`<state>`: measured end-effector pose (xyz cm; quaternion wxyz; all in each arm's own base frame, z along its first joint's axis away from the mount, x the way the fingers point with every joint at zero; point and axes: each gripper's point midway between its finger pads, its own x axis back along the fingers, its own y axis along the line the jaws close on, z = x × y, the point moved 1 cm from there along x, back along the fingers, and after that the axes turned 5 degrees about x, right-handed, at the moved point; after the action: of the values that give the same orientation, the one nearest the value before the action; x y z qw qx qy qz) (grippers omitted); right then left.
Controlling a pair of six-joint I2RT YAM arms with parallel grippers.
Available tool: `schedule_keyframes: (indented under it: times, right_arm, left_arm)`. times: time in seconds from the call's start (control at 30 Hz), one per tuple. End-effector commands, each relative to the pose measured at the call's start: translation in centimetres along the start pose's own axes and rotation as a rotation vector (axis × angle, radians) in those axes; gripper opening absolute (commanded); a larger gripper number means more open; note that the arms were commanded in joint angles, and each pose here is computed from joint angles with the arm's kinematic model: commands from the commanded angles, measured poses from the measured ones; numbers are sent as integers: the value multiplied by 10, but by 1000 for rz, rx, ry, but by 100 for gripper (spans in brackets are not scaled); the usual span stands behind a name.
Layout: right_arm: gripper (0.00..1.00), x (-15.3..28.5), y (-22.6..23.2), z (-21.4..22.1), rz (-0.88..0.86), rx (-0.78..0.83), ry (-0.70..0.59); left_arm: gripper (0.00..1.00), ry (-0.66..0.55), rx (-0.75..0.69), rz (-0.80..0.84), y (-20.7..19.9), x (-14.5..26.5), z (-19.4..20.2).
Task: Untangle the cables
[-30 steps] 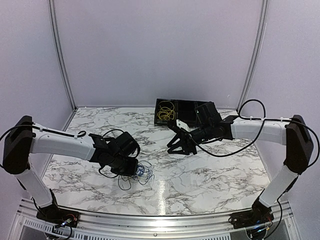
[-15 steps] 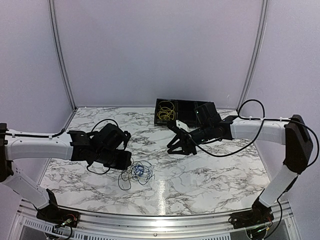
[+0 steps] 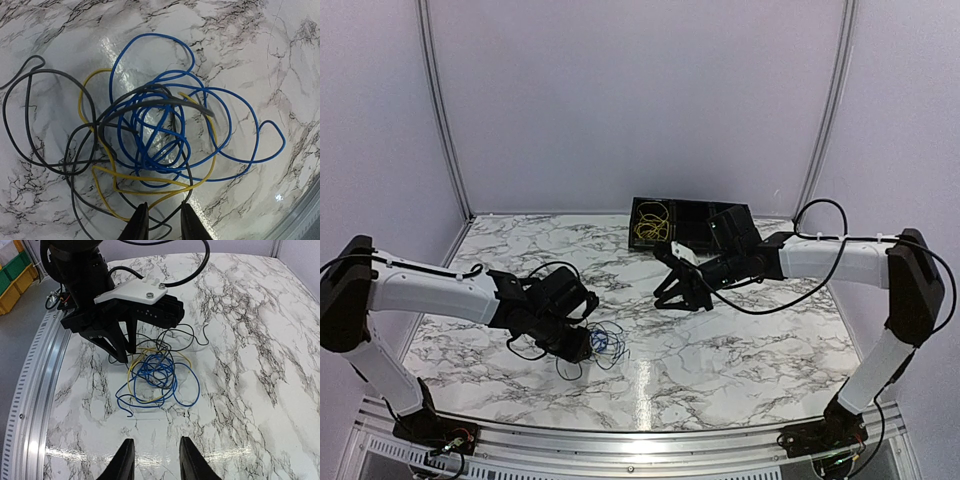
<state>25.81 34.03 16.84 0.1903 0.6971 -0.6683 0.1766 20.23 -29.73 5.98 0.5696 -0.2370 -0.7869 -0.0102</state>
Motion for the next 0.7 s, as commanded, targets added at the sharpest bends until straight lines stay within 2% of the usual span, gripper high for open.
schedule_keyframes:
  times: [0.0,0.33,0.67]
  right_arm:
    - [31,-3,-4,3,5,12,2]
    - [31,-6,-5,7,-2,2,12]
    - [31,-7,-5,9,-3,-1,18]
  left_arm:
    - [22,18,-67,2,-6,1,-3]
    - [18,19,-90,-47,0,-11,-7]
    - [19,8,-120,-86,3,-17,-13]
